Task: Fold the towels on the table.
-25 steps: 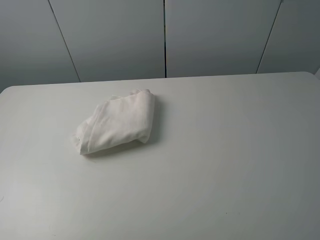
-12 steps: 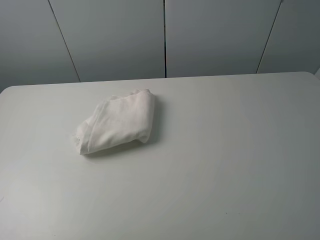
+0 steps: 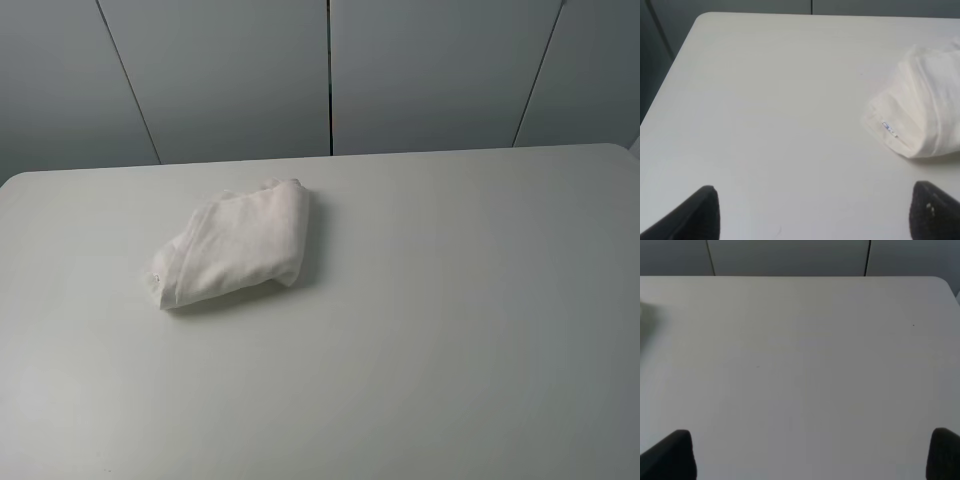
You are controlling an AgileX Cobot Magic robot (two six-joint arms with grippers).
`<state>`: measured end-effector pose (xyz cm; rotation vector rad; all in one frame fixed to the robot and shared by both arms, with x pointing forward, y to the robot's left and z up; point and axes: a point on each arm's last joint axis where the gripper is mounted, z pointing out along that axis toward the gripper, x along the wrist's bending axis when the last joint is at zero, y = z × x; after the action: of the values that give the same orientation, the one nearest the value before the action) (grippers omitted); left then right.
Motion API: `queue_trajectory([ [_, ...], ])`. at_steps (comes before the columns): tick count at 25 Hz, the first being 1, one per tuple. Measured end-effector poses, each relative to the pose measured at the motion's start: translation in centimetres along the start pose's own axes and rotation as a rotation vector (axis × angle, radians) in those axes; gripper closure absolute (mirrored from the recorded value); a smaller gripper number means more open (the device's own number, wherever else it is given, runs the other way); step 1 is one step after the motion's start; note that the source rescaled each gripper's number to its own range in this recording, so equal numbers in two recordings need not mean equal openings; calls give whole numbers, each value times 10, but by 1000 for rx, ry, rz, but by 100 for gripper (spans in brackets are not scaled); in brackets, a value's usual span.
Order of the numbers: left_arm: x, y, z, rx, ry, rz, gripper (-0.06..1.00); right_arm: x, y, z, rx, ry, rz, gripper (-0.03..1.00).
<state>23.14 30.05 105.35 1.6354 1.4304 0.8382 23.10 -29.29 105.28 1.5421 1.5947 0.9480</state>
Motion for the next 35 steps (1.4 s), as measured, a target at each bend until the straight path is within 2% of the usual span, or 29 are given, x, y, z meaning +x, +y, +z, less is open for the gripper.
queue_trajectory([
  [35, 0, 0, 0, 0, 0, 0, -4, 0, 0, 0, 0, 0, 0, -3],
])
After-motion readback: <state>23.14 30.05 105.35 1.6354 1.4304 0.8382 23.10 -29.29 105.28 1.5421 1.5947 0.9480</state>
